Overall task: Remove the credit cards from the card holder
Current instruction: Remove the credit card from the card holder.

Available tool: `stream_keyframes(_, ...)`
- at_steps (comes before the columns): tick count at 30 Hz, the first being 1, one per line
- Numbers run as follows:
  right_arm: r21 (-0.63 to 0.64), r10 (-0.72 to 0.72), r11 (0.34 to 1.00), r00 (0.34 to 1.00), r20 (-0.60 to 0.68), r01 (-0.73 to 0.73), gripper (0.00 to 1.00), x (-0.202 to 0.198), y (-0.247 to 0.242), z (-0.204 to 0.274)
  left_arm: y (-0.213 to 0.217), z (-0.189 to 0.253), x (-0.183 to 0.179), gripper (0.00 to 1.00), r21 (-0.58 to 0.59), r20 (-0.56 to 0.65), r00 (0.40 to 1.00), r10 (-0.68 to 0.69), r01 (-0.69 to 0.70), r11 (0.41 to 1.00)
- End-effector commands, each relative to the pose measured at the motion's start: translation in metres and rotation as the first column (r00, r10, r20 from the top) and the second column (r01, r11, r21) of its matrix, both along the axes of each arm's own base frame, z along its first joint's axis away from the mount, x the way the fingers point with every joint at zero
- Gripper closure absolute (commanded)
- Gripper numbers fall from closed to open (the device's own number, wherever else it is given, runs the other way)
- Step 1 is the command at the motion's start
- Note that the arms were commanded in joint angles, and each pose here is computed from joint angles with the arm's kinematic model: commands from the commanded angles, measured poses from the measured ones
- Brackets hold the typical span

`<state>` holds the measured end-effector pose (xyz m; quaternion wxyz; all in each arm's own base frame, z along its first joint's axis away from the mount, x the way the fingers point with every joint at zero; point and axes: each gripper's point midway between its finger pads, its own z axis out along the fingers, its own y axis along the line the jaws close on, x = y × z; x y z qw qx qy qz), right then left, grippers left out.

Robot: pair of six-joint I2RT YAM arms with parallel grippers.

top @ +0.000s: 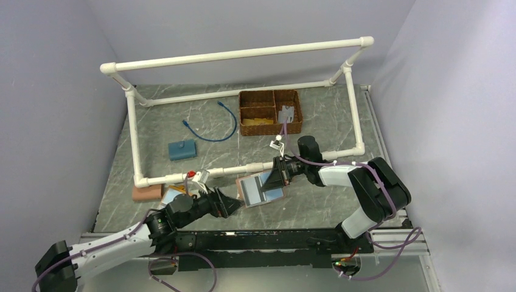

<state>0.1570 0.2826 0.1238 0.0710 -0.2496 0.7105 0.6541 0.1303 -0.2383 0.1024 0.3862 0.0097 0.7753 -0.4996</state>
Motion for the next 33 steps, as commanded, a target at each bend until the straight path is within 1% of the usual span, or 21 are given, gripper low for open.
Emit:
stream_keyframes(1,0.102,0.072,0.991,0.987,0.143,-0.087,1.0,-0.001,0.0,0.031,-0.017,0.03,-0.003,0.1,-0.082,0.135,0.988,-0.079,0.091,0.992)
stream_keyframes(4,0.109,0.078,0.99,0.986,0.147,-0.095,1.0,-0.002,-0.001,0.034,-0.021,0.028,-0.007,0.21,-0.092,0.16,0.981,-0.113,0.129,0.987)
stream_keyframes(7,0.113,0.079,0.989,0.986,0.148,-0.096,1.0,-0.002,-0.001,0.036,-0.027,0.032,-0.008,0.35,-0.097,0.168,0.976,-0.138,0.155,0.983)
stream_keyframes(8,0.115,0.081,0.988,0.985,0.149,-0.099,1.0,-0.003,-0.001,0.036,-0.029,0.031,-0.009,0.37,-0.092,0.163,0.976,-0.144,0.161,0.983)
stream_keyframes(11,0.12,0.083,0.988,0.985,0.15,-0.102,1.0,-0.004,-0.001,0.038,-0.031,0.029,-0.01,0.42,-0.09,0.161,0.975,-0.155,0.171,0.981)
stream_keyframes(13,0.124,0.084,0.987,0.984,0.154,-0.104,1.0,-0.004,-0.001,0.04,-0.035,0.042,-0.007,0.44,-0.111,0.181,0.972,-0.151,0.173,0.979)
stream_keyframes(20,0.123,0.084,0.987,0.984,0.155,-0.103,1.0,-0.004,-0.001,0.04,-0.044,0.067,-0.011,0.46,-0.162,0.23,0.956,-0.184,0.224,0.961)
stream_keyframes(25,0.121,0.085,0.987,0.984,0.155,-0.105,1.0,-0.004,-0.001,0.039,-0.049,0.077,-0.012,0.51,-0.187,0.246,0.949,-0.2,0.249,0.95)
stream_keyframes(27,0.116,0.085,0.988,0.985,0.152,-0.103,1.0,-0.004,-0.001,0.038,-0.051,0.083,-0.013,0.59,-0.209,0.26,0.944,-0.202,0.259,0.943)
stream_keyframes(31,0.111,0.087,0.988,0.984,0.157,-0.105,1.0,-0.003,-0.001,0.036,-0.054,0.089,-0.014,0.66,-0.228,0.266,0.941,-0.209,0.272,0.935)
stream_keyframes(33,0.109,0.089,0.988,0.983,0.16,-0.107,1.0,-0.003,-0.001,0.035,-0.054,0.092,-0.014,0.71,-0.243,0.272,0.94,-0.207,0.275,0.93)
